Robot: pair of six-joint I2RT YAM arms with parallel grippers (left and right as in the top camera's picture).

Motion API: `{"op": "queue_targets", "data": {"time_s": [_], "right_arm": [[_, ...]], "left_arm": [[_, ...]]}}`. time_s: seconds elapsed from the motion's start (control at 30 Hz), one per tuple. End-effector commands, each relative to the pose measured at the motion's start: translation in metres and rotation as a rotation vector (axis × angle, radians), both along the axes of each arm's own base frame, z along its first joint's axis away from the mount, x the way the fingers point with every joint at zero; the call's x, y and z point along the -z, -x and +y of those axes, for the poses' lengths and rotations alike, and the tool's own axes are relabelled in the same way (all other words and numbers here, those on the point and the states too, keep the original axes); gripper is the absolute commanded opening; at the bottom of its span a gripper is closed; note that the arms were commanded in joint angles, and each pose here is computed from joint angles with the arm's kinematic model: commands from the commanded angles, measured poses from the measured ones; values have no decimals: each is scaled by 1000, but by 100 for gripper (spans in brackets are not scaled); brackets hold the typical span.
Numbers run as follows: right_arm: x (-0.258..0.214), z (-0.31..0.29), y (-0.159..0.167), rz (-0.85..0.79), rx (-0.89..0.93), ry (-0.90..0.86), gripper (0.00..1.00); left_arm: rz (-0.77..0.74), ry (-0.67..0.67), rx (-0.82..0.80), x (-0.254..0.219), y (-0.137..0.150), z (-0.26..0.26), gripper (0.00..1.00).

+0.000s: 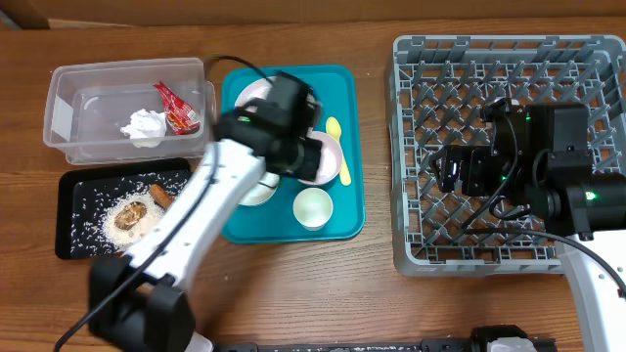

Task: Sort waste into correct bins and load items into the dishwasher
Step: 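Move the left gripper to the white cup on the teal tray and grasp it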

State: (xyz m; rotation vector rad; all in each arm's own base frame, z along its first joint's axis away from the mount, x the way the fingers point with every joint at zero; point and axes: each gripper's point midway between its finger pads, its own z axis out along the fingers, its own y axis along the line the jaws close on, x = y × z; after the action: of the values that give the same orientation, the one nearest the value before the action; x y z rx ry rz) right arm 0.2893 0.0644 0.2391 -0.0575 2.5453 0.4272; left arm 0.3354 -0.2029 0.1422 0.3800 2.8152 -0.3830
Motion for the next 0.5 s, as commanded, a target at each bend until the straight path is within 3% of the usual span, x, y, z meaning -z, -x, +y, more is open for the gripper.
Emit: {"op": "queue_targets", "data": {"time_s": [0.0,0.2,0.47], "right_arm": [[-3,-2,-1,-9,9,2,100],[-3,-2,-1,-7,9,3,100],[-2,-2,0,-2,9,3,100]], "left_arm": [[68,-68,1,34,6,-5,45],[204,-135,-5,76,19,-2,36],[231,-150,-5,81,23,0,32]]}}
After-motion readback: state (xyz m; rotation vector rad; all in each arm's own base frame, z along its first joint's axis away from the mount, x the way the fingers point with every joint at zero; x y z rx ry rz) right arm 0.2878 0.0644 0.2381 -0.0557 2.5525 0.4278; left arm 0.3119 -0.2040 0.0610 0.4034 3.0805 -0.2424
